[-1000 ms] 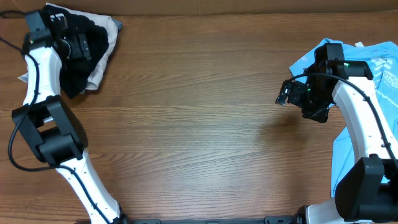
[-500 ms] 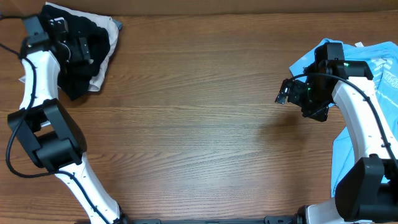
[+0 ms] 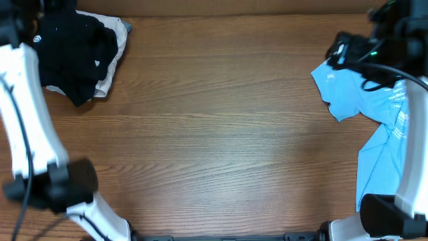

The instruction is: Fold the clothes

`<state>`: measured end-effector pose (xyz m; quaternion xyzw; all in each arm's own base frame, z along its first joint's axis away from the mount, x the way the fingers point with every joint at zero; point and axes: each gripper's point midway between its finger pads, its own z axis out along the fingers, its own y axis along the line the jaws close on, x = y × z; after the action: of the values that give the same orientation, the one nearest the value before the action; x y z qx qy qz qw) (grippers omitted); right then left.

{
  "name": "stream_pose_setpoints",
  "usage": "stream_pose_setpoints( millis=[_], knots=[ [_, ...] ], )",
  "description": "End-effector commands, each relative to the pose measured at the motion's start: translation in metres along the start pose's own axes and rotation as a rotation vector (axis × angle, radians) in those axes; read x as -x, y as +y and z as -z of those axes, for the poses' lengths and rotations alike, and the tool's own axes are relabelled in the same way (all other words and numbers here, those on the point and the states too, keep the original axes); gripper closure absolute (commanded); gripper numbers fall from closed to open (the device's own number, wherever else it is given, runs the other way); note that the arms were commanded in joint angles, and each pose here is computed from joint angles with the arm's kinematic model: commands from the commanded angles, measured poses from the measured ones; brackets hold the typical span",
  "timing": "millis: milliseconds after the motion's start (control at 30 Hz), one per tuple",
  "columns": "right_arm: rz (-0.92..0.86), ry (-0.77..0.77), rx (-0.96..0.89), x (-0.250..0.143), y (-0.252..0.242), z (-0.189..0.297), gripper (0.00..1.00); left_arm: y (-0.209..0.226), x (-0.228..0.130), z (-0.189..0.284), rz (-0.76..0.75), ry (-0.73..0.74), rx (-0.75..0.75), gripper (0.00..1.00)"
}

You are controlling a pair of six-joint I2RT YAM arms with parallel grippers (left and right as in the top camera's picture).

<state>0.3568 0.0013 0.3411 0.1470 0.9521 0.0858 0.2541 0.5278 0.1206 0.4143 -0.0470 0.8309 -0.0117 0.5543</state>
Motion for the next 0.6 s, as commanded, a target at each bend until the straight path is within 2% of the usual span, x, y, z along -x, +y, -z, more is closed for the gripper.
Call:
stream_pose_setpoints(
  millis=[0,133,300,567],
  knots=[
    [0.032,-0.177,0.032,0.015,0.008,0.065,0.0,-0.027,0.045,0.068,-0.025,-0.126,-0.03,0.0],
    [0.067,-0.37,0.137,0.008,0.025,0.139,0.0,-0.039,0.06,0.104,-0.04,-0.175,-0.037,0.0],
    [0.09,-0.571,0.206,-0.033,0.024,0.222,0.0,-0.041,0.063,0.113,-0.044,-0.188,-0.036,0.0],
    [0.115,-0.766,0.349,-0.107,0.025,0.304,0.0,-0.04,0.042,0.109,-0.022,-0.102,-0.038,0.0]
  ],
)
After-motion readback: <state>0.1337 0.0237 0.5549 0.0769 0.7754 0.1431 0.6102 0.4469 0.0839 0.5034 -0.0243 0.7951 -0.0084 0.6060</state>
